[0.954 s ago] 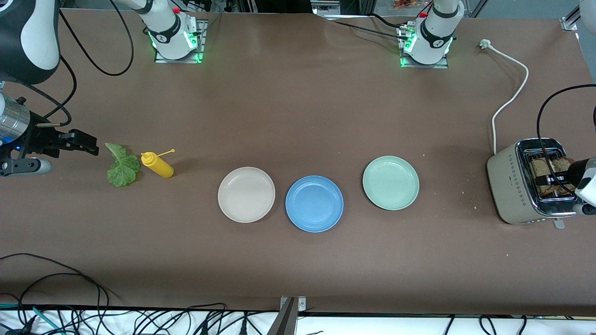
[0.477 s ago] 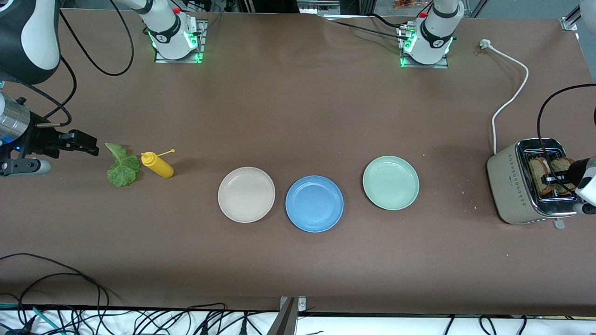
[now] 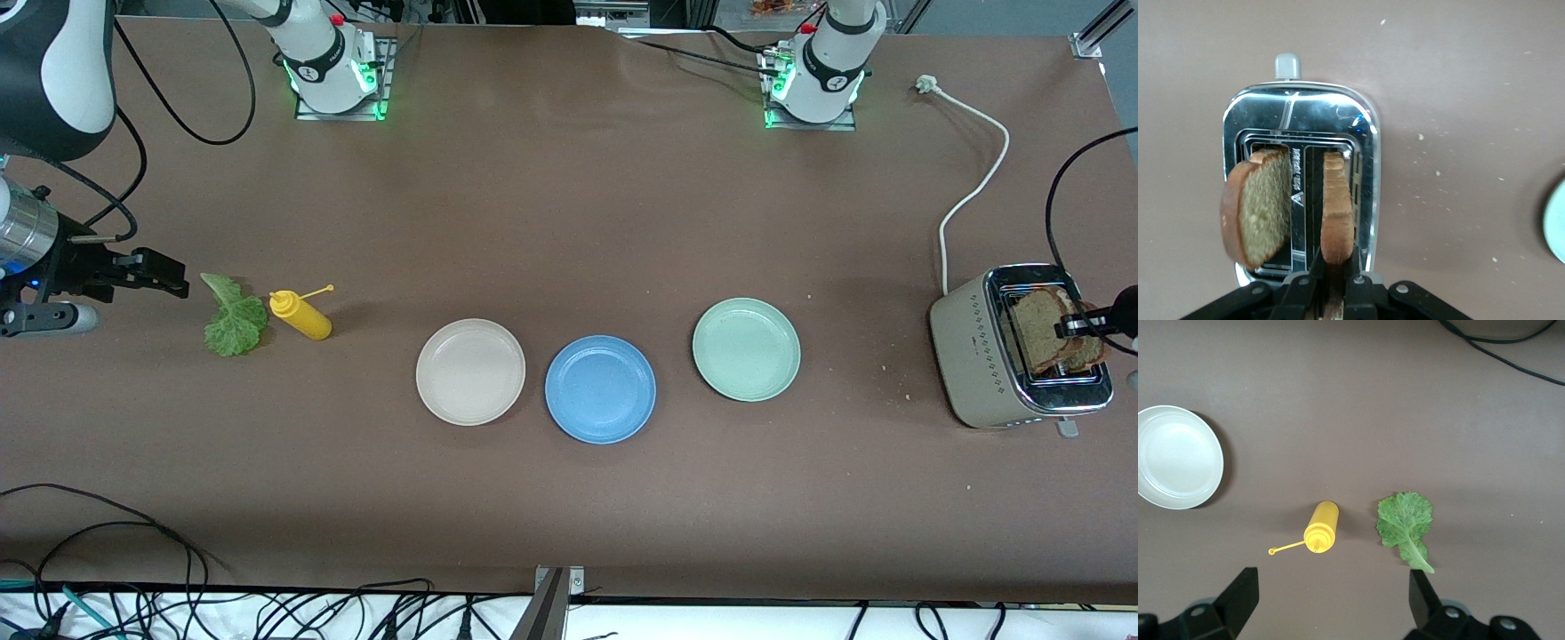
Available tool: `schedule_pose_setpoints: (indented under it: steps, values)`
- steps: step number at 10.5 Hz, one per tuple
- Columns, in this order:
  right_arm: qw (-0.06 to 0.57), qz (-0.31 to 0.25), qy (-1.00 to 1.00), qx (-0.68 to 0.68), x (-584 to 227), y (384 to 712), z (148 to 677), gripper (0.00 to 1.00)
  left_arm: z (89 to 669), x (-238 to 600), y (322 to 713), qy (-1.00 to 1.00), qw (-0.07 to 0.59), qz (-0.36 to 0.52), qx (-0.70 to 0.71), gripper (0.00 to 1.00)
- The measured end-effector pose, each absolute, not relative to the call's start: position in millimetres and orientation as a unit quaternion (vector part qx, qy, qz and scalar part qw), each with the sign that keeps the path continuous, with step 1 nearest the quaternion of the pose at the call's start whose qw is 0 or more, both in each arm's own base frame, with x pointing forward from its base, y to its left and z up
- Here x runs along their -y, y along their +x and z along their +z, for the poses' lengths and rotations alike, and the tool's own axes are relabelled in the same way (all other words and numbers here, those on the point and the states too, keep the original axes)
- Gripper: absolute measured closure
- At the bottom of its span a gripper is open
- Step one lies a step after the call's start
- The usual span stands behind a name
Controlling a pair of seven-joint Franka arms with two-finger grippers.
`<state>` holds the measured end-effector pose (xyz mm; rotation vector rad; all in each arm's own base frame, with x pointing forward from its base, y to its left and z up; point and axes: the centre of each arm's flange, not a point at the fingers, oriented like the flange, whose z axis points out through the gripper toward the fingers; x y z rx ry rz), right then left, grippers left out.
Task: Make sandwich in blue plate with both arms
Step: 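Lift the bread slice out of the toaster with the left gripper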
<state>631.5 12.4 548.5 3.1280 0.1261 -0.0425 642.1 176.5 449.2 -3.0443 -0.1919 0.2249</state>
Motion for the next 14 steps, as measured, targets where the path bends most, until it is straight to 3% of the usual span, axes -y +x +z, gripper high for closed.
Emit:
schedule_pose_setpoints:
  steps: [5, 9, 14]
  values:
    - [0.006, -0.014, 0.999, -0.041, -13.0, 631.7, 548.1, 0.00, 538.1, -91.4, 624.7, -0.998, 0.005, 0.058, 0.008, 0.91]
    - [0.006, -0.014, 0.999, -0.041, -13.1, 631.7, 548.1, 0.00, 524.2, -35.3, 633.9, -0.992, -0.103, 0.066, 0.007, 0.91]
    - [0.006, -0.014, 0.999, -0.041, -13.5, 631.8, 547.8, 0.00, 490.2, 93.3, 641.6, -0.968, -0.216, 0.127, 0.026, 0.91]
